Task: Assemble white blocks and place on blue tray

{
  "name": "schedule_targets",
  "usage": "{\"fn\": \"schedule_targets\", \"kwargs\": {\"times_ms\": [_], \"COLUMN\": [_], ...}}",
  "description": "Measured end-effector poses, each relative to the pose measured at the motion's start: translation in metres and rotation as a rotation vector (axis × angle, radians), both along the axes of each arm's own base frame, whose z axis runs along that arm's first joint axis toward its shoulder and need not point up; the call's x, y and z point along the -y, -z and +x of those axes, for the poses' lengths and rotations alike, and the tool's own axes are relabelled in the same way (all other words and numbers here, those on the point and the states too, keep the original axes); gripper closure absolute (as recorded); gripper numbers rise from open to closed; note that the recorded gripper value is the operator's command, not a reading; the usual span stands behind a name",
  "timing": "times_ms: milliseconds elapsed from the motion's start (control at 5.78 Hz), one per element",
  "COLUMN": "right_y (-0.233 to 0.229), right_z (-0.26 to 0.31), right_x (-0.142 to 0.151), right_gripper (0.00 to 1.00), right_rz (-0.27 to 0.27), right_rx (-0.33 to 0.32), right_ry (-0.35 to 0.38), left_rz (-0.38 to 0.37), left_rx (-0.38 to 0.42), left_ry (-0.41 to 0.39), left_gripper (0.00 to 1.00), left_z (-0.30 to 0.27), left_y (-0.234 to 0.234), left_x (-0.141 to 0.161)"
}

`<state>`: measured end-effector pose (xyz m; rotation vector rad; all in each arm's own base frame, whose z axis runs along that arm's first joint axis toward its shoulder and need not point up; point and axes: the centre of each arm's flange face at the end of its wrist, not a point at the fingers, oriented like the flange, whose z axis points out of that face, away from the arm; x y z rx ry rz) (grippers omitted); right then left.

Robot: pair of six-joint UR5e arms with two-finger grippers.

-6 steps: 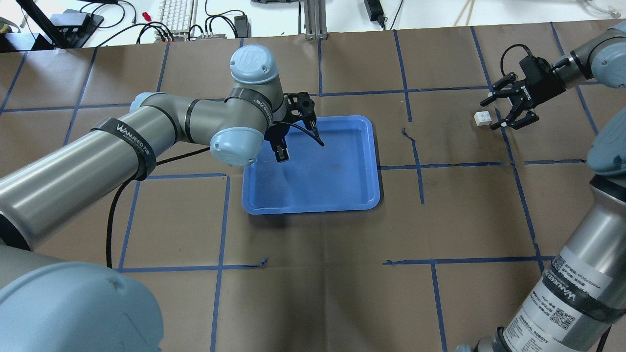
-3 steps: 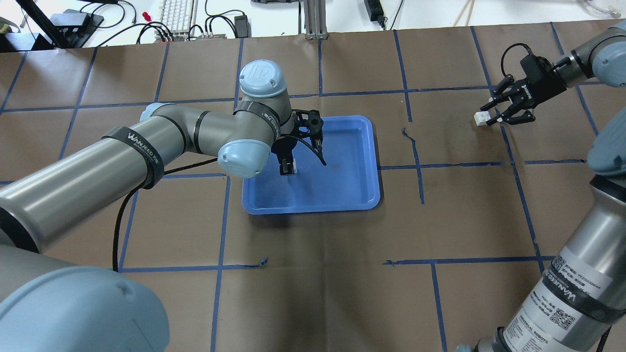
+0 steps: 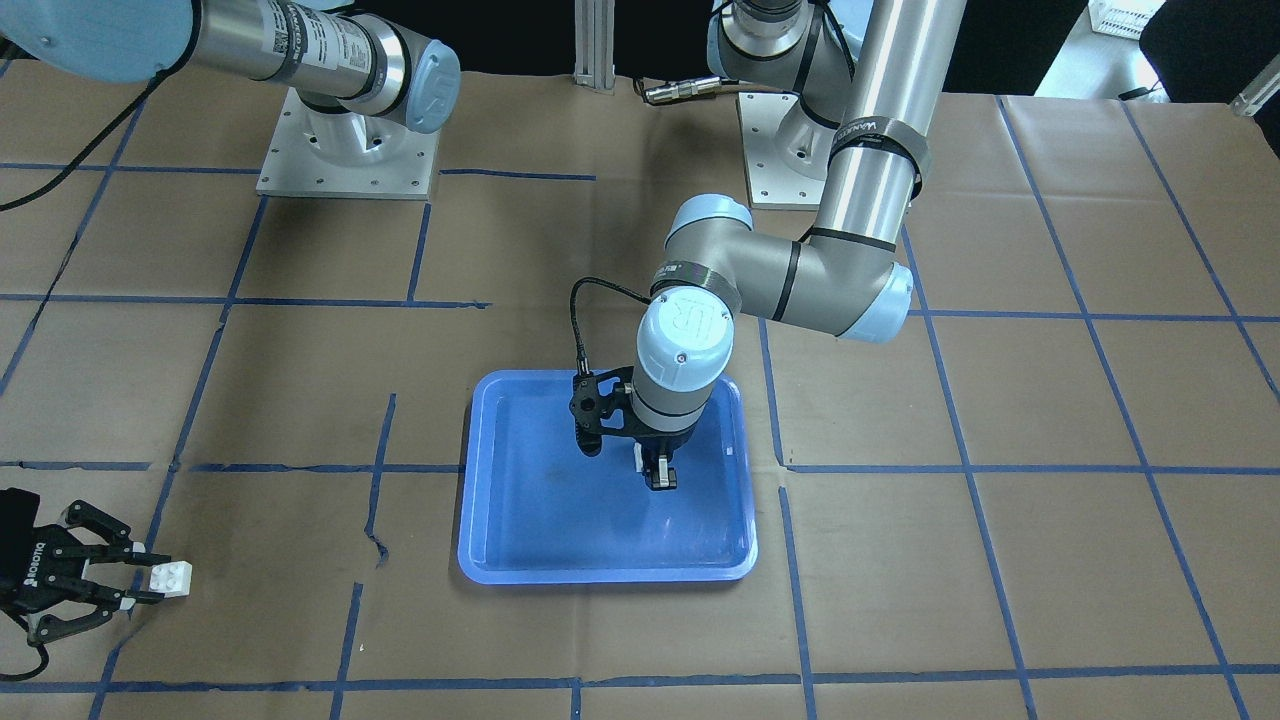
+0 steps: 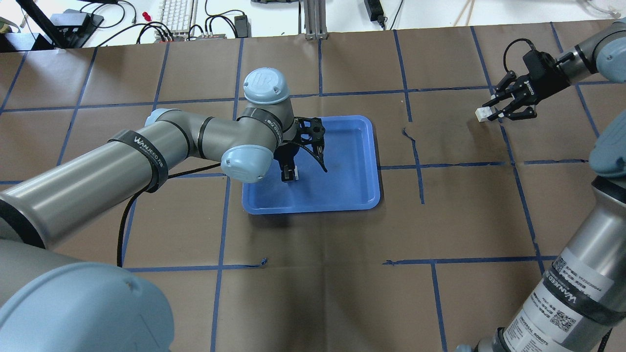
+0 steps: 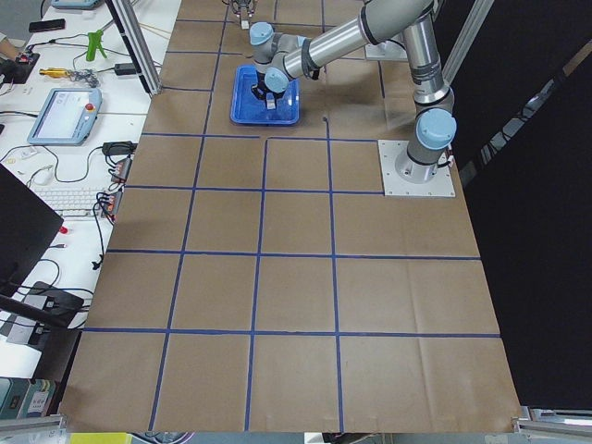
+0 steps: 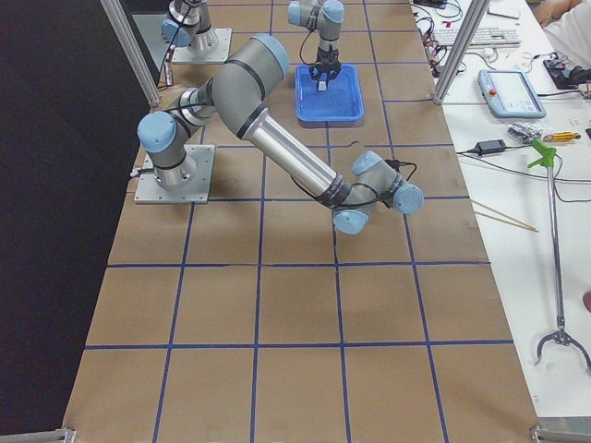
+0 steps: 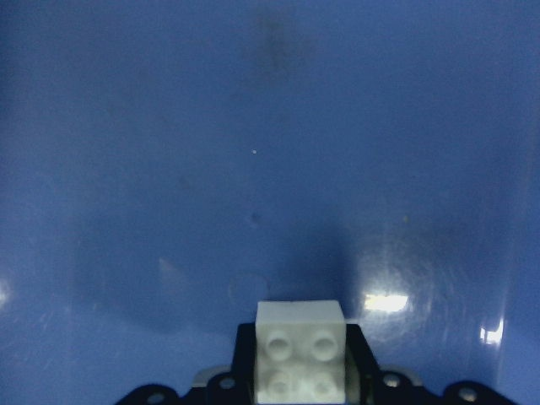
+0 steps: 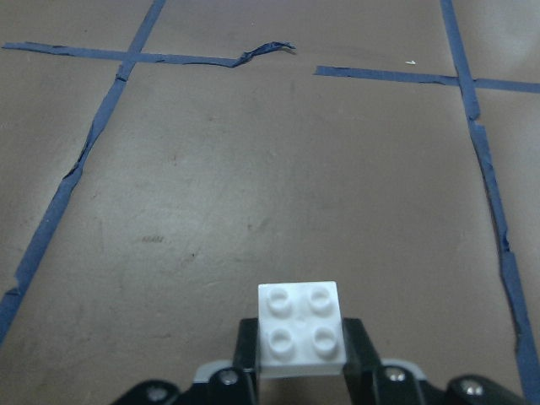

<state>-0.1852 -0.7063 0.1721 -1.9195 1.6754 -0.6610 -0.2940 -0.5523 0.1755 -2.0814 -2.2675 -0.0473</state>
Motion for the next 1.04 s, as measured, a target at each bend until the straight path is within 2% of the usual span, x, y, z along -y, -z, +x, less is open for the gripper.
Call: {"fn": "schedule_targets", "kwargs": {"times_ms": [173,346,519,692,1038], "right_y": [-0.026,-0.051,-0.069,-0.082,-0.096], "right_z": [0.006,0.024,0.052,0.084,0.136], "right_x": [-0.001,-0.002,-0.008,-0.026,-0.076], "right_gripper": [0.67,0.67,0.67,0.67,0.67], "right_rz": [-0.001,0.004,0.012,0.029,0.04], "right_rx": [-0.016,-0.03,-0.036,-0.012,0.052], "right_ry": [0.02,0.031,0.021,0.024,0.08], "left_rz": [0.0,-0.003,-0.015,-0.028,-0.037], "left_rx": [-0.001,-0.003,-0.005,-0.007,-0.009], "left_ry": [0.0,0.002,0.01,0.02,0.022], "left_gripper": [0.82,0.82,0.45,0.01,0.0], "left_z": [0.0,-0.002,-0.007,-0.013,-0.017], "left_y": [0.001,0.0,-0.002,-0.004,-0.009], "left_x": [0.0,0.0,-0.001,-0.003,-0.003]}}
